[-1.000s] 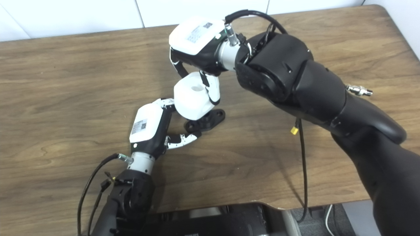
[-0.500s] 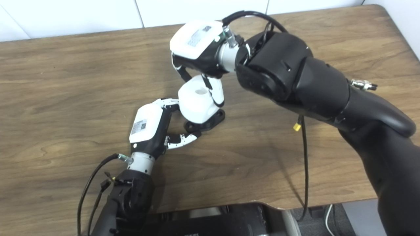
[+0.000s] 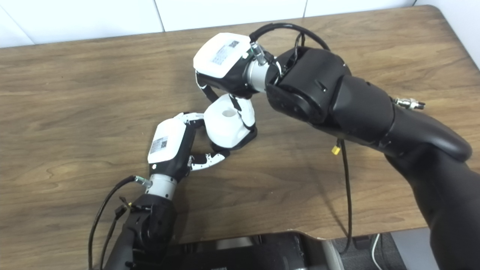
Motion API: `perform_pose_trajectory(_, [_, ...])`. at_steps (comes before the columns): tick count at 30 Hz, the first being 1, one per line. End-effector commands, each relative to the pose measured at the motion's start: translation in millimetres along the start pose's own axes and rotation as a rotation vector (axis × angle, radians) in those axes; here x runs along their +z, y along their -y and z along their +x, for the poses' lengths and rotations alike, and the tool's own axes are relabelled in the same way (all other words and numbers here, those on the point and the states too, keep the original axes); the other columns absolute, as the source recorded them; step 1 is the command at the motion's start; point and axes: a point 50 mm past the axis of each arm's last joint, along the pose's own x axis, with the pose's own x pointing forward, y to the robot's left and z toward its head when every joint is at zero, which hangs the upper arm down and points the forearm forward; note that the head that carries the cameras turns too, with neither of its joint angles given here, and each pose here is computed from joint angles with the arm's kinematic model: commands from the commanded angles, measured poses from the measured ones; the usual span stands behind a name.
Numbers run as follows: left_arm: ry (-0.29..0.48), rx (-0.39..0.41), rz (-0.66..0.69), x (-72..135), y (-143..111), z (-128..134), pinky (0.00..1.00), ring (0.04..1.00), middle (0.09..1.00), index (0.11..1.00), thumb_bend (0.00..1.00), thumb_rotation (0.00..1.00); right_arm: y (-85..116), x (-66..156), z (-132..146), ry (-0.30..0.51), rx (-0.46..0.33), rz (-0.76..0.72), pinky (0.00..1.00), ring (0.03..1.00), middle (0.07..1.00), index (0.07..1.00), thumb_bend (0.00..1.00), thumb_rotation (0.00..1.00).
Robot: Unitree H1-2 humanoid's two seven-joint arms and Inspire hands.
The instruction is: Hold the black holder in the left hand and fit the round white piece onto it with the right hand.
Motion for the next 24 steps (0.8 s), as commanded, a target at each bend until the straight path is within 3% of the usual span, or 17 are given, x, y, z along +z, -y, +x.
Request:
perform_pose_trajectory(1, [0.036, 0.043, 0.002, 10, -9, 4, 0.89, 0.806, 0.751, 0.483, 0.52, 0.06, 7, -2, -5, -0.027, 0.049, 0.009, 0.68, 0.865, 0.746, 0.482, 0.52, 0.13])
perform_pose_trajectory(24, [0.037, 0.049, -0.003, 14, -12, 4, 0.89, 0.809, 0.751, 0.483, 0.52, 0.06, -6, 8, 0, -0.029, 0.089, -0.041, 0.64, 0.842, 0.738, 0.482, 0.52, 0.13])
